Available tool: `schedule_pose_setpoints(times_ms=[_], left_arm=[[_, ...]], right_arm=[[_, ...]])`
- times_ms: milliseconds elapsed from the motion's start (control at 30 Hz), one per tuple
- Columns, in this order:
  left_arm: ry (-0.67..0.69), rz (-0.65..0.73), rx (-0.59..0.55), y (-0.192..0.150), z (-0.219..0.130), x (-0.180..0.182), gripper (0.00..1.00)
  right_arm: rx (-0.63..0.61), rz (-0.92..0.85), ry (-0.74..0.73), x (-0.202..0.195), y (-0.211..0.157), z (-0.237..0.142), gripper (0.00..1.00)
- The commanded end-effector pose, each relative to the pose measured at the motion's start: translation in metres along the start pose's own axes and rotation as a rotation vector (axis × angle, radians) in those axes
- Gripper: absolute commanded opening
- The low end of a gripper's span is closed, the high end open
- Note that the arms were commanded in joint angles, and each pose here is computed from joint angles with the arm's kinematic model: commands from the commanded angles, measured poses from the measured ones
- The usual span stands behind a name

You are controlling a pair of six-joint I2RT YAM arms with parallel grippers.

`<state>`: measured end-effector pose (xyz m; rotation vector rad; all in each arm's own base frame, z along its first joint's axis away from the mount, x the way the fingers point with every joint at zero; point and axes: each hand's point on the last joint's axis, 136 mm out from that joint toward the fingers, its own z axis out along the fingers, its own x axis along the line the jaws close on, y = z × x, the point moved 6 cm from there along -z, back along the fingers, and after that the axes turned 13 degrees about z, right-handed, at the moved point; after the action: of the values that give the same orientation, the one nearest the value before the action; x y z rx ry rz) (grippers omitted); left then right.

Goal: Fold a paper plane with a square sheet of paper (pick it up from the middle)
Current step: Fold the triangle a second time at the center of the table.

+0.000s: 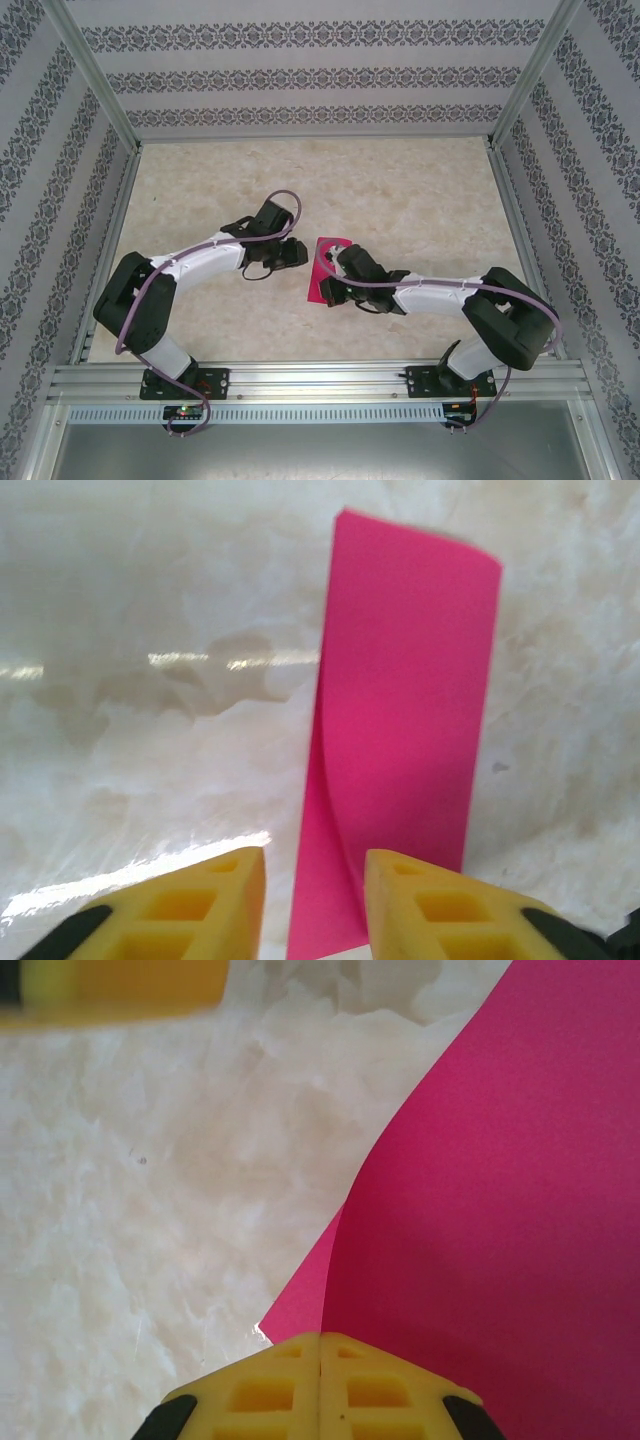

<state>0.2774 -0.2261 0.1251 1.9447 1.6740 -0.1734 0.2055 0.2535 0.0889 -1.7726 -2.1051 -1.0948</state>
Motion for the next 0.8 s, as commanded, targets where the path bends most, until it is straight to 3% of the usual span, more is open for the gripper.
schedule_pose_setpoints(times_ms=[0, 300, 767], left_arm=[[-0.013, 0.007, 0.003, -0.005, 0.004, -0.001, 0.28], [-0.074, 0.071, 0.07, -0.019, 0.015, -0.019, 0.16], [-0.112, 0.148, 0.177, -0.036, 0.04, -0.039, 0.14]], right_arm=[[0.011, 0.011, 0.13, 0.01, 0.007, -0.008, 0.0], [0.035, 0.071, 0.156, -0.013, 0.014, -0.016, 0.0], [0.06, 0.11, 0.138, -0.038, 0.025, -0.023, 0.01]])
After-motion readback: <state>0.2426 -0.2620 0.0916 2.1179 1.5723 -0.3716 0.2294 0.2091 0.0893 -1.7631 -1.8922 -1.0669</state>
